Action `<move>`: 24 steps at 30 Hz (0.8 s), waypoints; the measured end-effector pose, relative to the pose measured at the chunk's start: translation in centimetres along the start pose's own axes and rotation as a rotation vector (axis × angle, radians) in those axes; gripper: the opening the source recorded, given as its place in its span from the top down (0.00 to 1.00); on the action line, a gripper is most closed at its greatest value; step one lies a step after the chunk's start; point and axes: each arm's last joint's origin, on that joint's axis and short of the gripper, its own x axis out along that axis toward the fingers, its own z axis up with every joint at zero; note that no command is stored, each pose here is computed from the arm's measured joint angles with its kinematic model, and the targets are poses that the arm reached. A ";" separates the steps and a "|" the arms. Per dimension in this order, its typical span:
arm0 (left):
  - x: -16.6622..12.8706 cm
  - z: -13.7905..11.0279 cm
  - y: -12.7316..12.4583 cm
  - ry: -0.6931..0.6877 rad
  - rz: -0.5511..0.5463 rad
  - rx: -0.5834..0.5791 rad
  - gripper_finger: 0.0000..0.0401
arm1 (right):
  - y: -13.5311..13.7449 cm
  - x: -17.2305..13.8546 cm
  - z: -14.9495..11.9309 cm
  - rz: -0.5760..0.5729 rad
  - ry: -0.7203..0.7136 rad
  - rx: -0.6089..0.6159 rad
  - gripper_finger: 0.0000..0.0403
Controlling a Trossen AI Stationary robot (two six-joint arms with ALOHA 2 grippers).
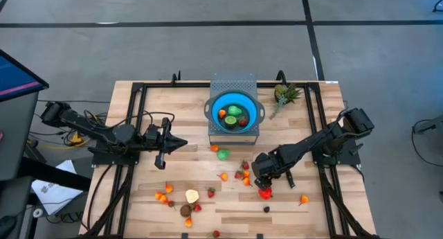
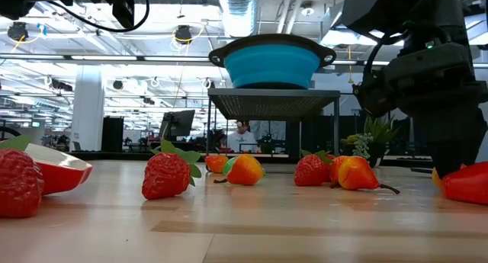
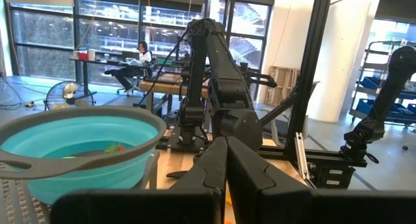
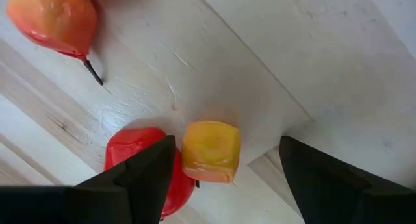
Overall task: Pick & Place Fruit
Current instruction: Put the peach into the strainer bowl
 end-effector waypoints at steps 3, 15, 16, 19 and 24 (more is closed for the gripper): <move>0.0 0.0 0.0 0.000 0.000 0.000 1.00 | 0.2 -0.1 0.0 0.000 0.001 -0.002 0.33; 0.0 0.0 0.0 0.001 0.000 0.000 1.00 | 1.0 -0.8 0.1 0.021 -0.004 -0.024 0.42; 0.0 0.0 0.0 0.000 0.000 0.000 1.00 | 1.0 -0.8 0.1 0.020 -0.004 -0.024 0.45; 0.0 0.0 0.0 0.000 0.000 0.000 1.00 | 1.0 -0.8 0.1 0.019 -0.004 -0.021 0.53; 0.0 0.0 0.0 0.002 0.000 0.001 1.00 | 1.0 -0.8 0.1 0.019 -0.003 -0.020 0.67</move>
